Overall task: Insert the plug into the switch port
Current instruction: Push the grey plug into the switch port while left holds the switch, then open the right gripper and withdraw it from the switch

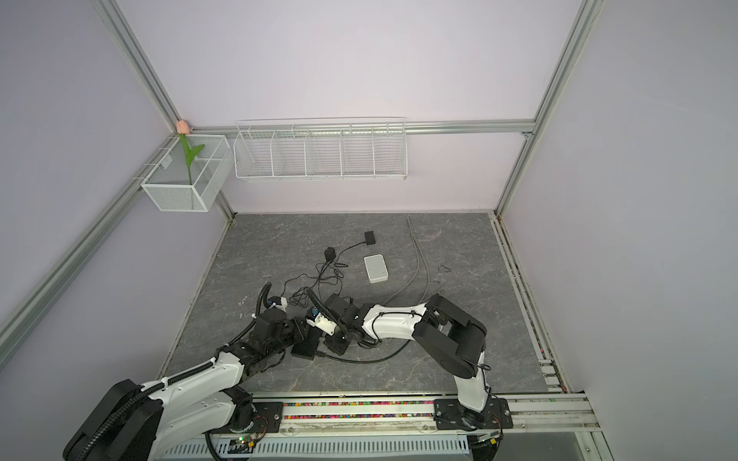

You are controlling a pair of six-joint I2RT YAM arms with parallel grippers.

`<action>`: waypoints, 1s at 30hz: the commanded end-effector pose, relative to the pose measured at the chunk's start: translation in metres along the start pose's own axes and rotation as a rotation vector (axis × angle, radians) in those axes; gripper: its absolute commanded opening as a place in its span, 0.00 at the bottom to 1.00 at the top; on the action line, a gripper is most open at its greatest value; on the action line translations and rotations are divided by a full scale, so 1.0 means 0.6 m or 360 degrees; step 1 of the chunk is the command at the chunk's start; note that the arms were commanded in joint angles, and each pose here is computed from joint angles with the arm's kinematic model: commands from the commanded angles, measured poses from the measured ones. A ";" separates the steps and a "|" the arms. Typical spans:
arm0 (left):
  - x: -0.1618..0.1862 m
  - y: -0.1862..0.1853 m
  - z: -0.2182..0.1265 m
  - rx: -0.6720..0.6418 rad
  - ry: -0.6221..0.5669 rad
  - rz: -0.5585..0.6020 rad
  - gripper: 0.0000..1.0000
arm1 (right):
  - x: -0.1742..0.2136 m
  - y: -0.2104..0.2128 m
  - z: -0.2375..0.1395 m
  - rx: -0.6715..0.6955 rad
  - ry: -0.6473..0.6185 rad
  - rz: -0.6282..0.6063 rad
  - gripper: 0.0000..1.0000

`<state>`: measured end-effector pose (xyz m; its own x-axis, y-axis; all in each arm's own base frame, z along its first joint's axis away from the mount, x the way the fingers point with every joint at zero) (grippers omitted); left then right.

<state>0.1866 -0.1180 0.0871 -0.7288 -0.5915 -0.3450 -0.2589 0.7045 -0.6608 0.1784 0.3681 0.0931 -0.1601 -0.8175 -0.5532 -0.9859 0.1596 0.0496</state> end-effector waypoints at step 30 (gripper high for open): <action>0.038 -0.024 -0.019 -0.0011 0.0218 0.0058 0.36 | -0.111 -0.029 -0.089 0.0307 -0.0671 -0.0290 0.27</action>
<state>0.1810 -0.1257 0.0932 -0.7328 -0.5655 -0.3785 -0.2471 0.7394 -0.6262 0.1878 0.3702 0.0993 -0.0994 -0.7641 -0.6373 -0.9907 0.1360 -0.0085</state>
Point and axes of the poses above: each gripper's point midway between its finger pads, its own z axis out along the fingers, its own y axis along the line the jaws close on, x = y × z, the point moved 8 cm from there along -z, back along the fingers, and after that the axes turned 15 degrees about -z, right-handed, at the moved point
